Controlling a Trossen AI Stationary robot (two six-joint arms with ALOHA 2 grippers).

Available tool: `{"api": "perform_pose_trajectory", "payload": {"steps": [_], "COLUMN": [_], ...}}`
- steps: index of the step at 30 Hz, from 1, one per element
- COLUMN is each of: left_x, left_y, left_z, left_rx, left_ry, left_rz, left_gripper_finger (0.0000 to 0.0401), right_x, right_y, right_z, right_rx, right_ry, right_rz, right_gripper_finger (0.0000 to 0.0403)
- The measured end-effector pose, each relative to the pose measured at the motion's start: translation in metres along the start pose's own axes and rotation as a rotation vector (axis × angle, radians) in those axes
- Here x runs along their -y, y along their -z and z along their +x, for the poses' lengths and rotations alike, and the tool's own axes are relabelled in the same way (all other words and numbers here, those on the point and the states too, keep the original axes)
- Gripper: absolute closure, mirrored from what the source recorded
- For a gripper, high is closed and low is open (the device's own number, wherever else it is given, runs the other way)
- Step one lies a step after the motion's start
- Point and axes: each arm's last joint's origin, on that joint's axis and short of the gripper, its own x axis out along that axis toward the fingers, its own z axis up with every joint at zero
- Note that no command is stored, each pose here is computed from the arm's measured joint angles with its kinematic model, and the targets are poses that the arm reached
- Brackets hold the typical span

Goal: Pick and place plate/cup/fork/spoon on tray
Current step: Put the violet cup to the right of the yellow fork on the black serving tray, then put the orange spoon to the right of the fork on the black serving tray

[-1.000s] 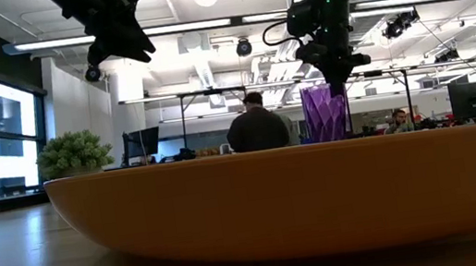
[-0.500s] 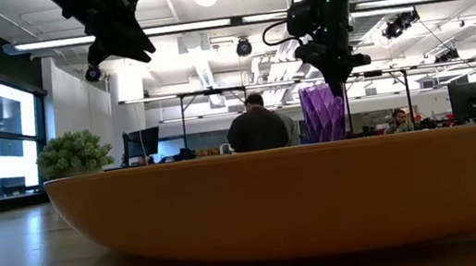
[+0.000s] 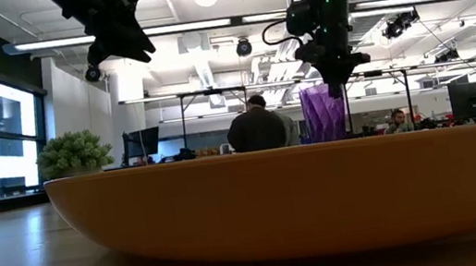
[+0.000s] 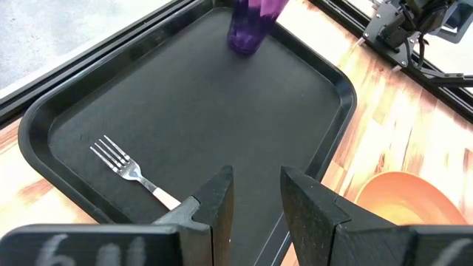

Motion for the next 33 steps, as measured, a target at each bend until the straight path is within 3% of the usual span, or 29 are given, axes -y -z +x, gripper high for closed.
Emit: {"api": "perform_pose_trajectory", "payload": {"steps": [12,20,26,33], "left_x": [0.000,0.000,-0.001,-0.006], "left_y": [0.000,0.000,0.004,0.017], "left_z": [0.000,0.000,0.000,-0.002], "left_rx": [0.000,-0.005,-0.045,-0.179], "left_ry": [0.000,-0.002,-0.006,-0.068], "left_rz": [0.000,-0.051,-0.127,-0.253], "left_gripper_finger": [0.0298,0.0298,0.0298,0.0298], "right_x": [0.000,-0.007,-0.028,-0.072], "right_y": [-0.011,-0.009,0.004,0.027], "right_z": [-0.046,-0.086,-0.113,-0.127], "right_rx": [0.084,0.114,0.089,0.083], "right_ry": [0.028,-0.018,-0.039,-0.056], "right_rz": [0.003,0.009,-0.001,-0.036], "right_gripper_finger": [0.0322,0.0322,0.0322,0.0322]}}
